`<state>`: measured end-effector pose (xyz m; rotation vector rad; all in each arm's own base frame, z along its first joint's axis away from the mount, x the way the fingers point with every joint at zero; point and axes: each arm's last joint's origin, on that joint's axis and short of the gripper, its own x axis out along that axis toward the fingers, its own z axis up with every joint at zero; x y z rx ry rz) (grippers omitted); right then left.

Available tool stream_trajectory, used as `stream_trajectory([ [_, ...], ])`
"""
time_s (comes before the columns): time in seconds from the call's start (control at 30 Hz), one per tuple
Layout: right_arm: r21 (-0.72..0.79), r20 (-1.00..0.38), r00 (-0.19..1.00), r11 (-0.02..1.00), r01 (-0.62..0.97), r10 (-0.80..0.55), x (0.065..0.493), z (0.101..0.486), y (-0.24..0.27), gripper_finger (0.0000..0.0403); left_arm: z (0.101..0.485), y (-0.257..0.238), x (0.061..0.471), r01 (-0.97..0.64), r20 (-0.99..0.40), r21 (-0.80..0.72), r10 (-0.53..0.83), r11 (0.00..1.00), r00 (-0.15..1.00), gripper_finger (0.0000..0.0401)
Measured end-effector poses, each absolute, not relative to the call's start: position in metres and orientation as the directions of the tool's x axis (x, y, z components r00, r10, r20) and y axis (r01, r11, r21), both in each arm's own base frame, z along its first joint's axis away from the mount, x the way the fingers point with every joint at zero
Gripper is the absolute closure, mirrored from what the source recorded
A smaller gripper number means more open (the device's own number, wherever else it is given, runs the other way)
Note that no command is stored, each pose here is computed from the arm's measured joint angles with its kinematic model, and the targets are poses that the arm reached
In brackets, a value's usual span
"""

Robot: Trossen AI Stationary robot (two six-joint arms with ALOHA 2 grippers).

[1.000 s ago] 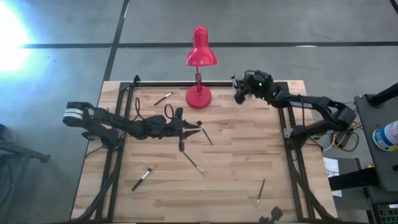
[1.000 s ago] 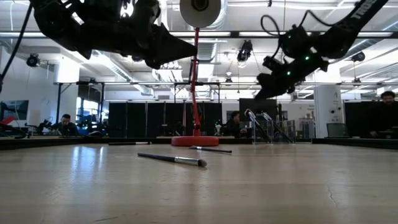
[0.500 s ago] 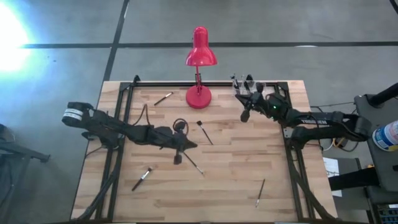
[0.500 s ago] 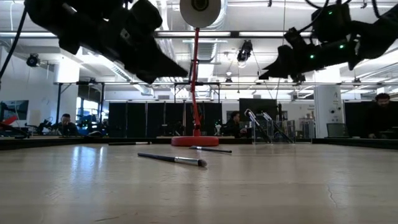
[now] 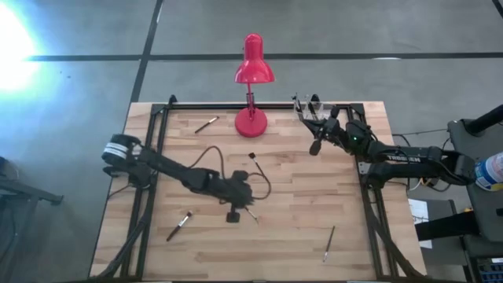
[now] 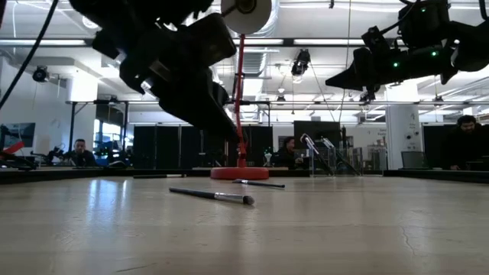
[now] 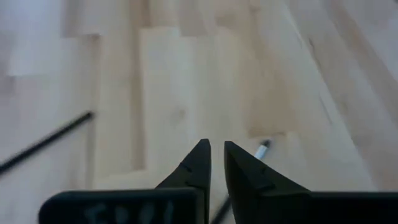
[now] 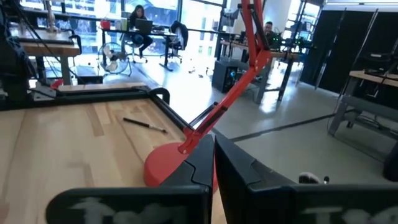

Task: Sort items
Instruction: Put the black foundation brush into the transparent organizer

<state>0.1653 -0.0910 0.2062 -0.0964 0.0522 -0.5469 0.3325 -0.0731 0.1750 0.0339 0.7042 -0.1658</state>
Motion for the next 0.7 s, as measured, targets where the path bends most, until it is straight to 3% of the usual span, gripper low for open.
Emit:
stream_trajectory([
  [0.43, -0.086, -0.025, 0.854, 0.852, 0.516, -0.52, 0.166, 0.206, -0.091, 0.0394, 0.171, -0.093, 0.358, 0.199, -0.776, -0.03, -0.148, 0.98, 0.613, 0.0334],
  [0.7, -0.086, -0.026, 0.857, 0.856, 0.51, -0.514, 0.166, 0.206, -0.091, 0.0394, 0.165, -0.097, 0.365, 0.218, -0.797, -0.014, -0.142, 0.976, 0.587, 0.0326],
])
